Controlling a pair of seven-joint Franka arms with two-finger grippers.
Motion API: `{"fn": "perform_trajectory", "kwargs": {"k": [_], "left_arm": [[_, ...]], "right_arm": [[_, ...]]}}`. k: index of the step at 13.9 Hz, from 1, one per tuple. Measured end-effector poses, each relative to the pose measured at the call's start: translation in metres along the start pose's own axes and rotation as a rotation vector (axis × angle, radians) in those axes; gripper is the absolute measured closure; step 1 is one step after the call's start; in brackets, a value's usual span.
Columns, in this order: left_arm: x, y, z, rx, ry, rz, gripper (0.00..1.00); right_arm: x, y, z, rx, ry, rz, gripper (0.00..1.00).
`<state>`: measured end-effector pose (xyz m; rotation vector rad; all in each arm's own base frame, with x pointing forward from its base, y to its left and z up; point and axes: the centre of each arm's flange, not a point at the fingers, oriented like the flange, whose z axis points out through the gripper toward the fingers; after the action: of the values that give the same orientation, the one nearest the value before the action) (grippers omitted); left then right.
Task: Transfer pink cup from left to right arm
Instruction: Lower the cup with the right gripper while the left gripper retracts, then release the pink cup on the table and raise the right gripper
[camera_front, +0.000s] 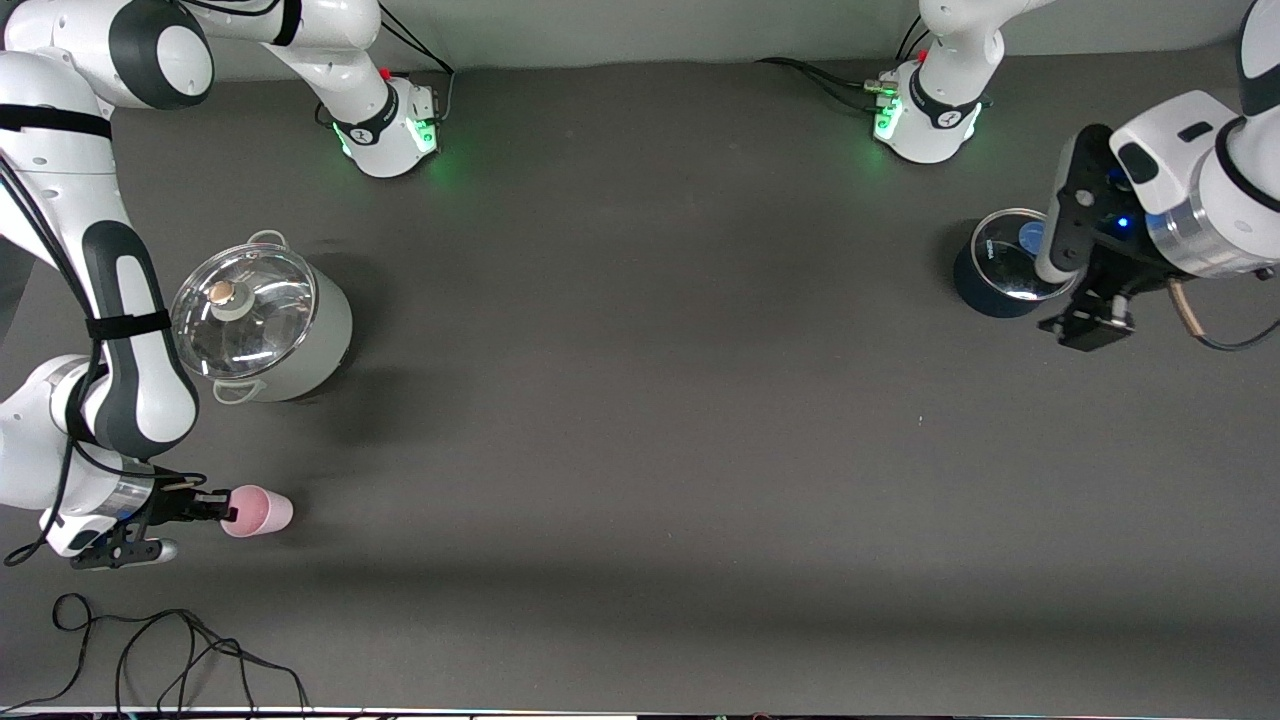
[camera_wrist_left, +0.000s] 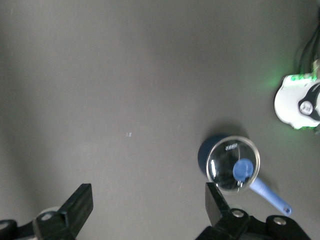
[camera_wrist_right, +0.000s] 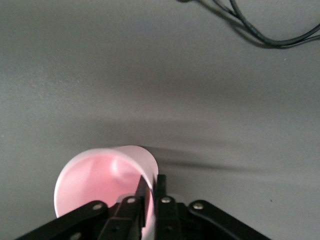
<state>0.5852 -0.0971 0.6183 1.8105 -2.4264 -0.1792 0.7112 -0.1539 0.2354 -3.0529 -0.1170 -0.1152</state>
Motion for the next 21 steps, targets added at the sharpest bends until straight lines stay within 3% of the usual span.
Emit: {"fn": "perform_trajectory", "kwargs": {"k": [1, 2, 9, 10, 14, 18, 21], "left_arm": [[-0.006, -0.003, -0.001, 0.02, -0.028, -0.011, 0.0], [-0.011, -0.004, -0.001, 0.03, -0.039, -0.021, 0.0], [-0.044, -0.016, 0.019, 0.011, -0.09, -0.073, 0.0], [-0.048, -0.022, 0.027, 0.01, -0.093, -0.077, 0.0], [-0.055, -0.033, 0.043, 0.0, -0.083, -0.084, 0.0], [-0.057, -0.032, 0.038, 0.01, -0.091, -0.106, 0.0], [-0.056, -0.028, 0.037, -0.002, -0.094, -0.318, 0.0]], "right_arm": [[0.0, 0.0, 0.002, -0.001, 0.003, -0.001, 0.86], [0.0, 0.0, 0.003, -0.001, 0.003, -0.002, 0.79], [0.003, -0.001, -0.013, 0.003, -0.005, -0.01, 0.06], [0.004, -0.002, -0.026, 0.009, -0.021, -0.013, 0.01], [-0.008, -0.017, -0.132, 0.033, -0.098, -0.028, 0.01], [-0.035, -0.035, -0.239, 0.032, -0.119, -0.035, 0.01], [-0.057, -0.053, -0.297, 0.029, -0.128, -0.023, 0.01]]}}
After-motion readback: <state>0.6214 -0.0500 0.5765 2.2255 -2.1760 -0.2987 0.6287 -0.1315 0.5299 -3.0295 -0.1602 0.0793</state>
